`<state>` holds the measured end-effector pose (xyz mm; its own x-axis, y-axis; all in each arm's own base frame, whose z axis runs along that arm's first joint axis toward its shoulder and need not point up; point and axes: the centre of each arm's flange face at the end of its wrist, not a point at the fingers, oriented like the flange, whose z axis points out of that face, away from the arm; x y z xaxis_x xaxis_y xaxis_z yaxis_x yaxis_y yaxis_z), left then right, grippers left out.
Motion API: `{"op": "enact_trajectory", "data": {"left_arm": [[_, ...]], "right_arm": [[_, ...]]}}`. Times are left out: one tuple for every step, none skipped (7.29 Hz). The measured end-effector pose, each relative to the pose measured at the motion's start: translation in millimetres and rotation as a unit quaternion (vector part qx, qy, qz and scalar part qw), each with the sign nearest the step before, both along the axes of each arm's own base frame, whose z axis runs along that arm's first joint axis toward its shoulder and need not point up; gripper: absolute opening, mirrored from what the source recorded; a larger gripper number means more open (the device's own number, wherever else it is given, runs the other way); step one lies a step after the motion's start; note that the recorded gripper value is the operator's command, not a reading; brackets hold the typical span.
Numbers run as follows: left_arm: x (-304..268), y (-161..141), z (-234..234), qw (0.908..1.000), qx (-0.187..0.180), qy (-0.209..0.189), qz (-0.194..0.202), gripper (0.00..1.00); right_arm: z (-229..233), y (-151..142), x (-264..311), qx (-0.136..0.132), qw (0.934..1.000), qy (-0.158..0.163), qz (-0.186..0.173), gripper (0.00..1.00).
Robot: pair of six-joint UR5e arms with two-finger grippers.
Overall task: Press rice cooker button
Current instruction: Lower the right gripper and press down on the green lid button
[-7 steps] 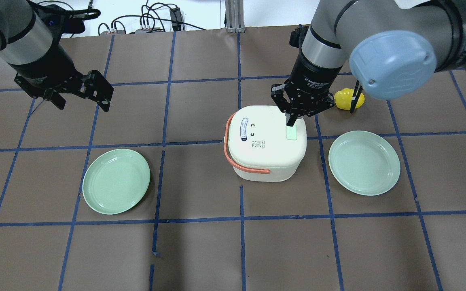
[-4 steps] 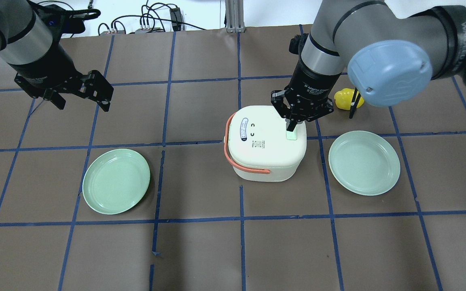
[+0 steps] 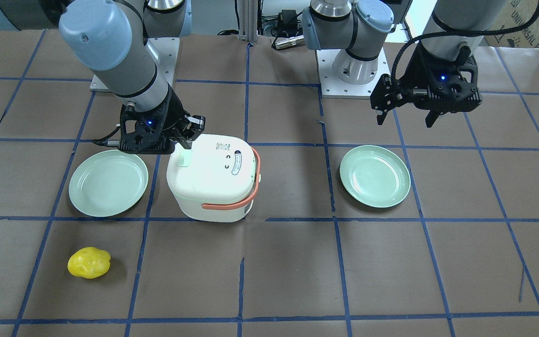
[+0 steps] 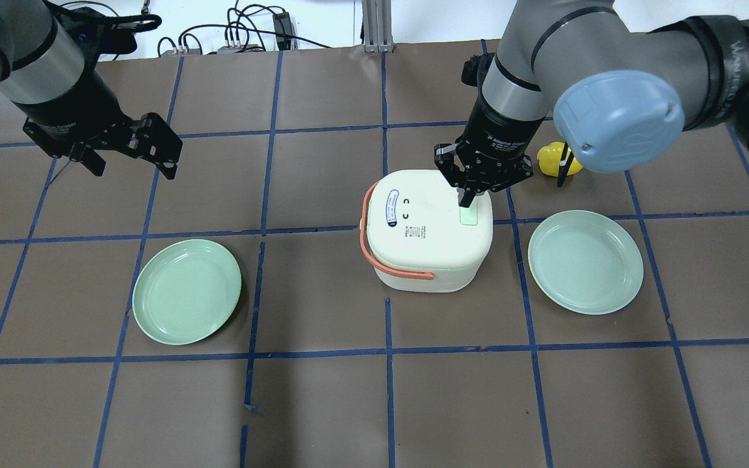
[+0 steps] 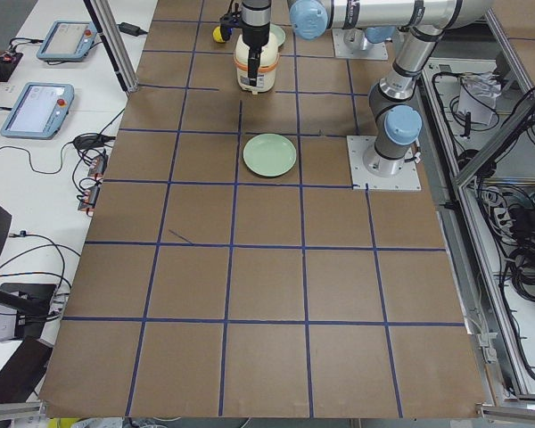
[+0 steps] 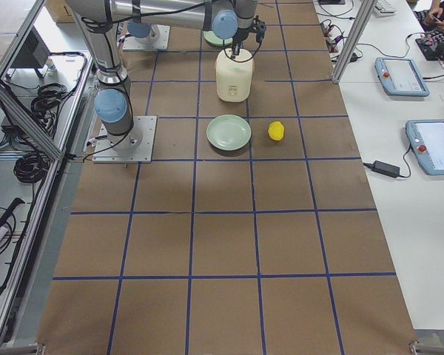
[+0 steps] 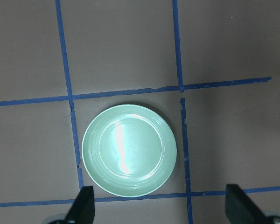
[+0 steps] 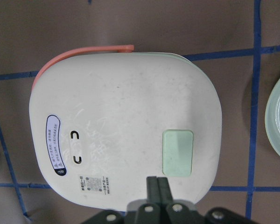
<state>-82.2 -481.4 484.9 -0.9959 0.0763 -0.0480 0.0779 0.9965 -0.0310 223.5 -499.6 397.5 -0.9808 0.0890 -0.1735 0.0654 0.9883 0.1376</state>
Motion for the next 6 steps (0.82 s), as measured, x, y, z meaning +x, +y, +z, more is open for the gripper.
{"op": "enact_trajectory", "data": {"left_arm": [[0.0,0.0,0.0,1.0,0.0,0.0,0.0,1.0],[0.0,0.0,0.0,1.0,0.0,0.0,0.0,1.0],[0.0,0.0,0.0,1.0,0.0,0.0,0.0,1.0],[0.0,0.0,0.0,1.0,0.0,0.0,0.0,1.0],[0.0,0.0,0.0,1.0,0.0,0.0,0.0,1.0],[0.0,0.0,0.0,1.0,0.0,0.0,0.0,1.0]], "right_arm": [[-2.8,0.0,-0.9,0.002,1.0,0.002,0.001,0.08],[-10.0,1.4,-2.1,0.004,1.0,0.005,0.001,0.08],[-17.4,2.3,-2.9,0.001,1.0,0.006,0.0,0.08],[-20.0,1.5,-3.3,-0.007,1.0,0.007,-0.001,0.08],[-20.5,0.7,-3.4,-0.012,0.9999,0.007,-0.001,0.08],[-21.7,0.6,-3.9,-0.013,0.9999,0.007,-0.002,0.08]]}}
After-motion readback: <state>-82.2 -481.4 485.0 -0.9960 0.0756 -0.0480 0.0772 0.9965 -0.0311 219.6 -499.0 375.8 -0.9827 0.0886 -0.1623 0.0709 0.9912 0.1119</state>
